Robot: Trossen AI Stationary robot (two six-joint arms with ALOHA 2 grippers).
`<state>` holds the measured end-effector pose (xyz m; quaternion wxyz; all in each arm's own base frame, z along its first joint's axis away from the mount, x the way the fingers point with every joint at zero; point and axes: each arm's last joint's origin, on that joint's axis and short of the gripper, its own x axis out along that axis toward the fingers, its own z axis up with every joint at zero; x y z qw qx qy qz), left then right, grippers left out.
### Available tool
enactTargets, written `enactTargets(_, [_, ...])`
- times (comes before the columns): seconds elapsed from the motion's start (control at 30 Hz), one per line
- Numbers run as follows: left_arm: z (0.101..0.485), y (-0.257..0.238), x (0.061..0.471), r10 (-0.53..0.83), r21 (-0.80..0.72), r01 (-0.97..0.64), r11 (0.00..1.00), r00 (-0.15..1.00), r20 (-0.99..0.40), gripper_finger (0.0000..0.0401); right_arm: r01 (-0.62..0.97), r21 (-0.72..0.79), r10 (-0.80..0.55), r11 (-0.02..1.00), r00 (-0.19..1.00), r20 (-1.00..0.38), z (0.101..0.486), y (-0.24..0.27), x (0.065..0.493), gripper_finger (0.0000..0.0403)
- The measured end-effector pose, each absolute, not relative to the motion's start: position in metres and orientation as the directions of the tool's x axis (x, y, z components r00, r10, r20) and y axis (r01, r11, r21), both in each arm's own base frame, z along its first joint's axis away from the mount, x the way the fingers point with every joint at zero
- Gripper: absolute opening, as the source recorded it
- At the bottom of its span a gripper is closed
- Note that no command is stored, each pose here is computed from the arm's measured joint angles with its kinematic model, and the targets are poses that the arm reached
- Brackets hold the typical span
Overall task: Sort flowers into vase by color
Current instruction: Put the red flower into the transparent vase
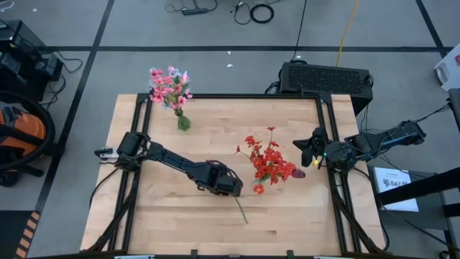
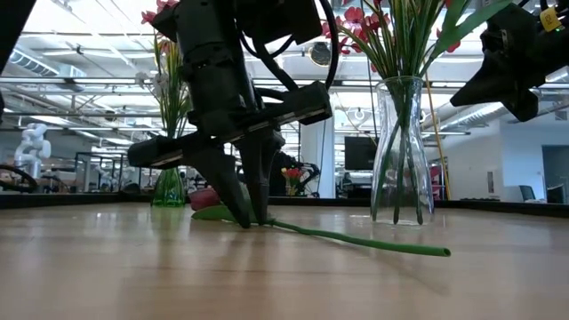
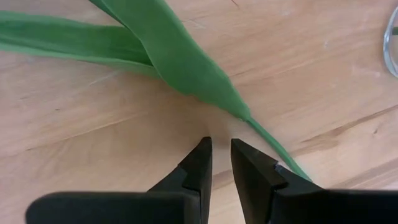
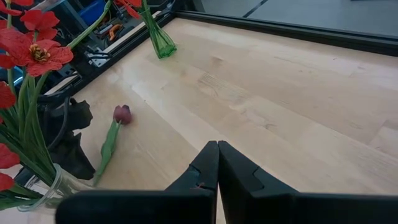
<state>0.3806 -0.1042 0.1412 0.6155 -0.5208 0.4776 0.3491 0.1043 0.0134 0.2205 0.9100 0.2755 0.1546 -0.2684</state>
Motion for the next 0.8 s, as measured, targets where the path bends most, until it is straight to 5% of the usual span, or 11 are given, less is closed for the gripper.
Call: enactTargets(0.8, [0.148, -0.123, 0.388, -0.261, -0.458, -0.781, 0.424, 0.379, -0.888, 0.0068, 0.575, 0.415, -0.404, 0.705, 0.806, -0.432, 0.22, 0.013, 0.104, 0.0])
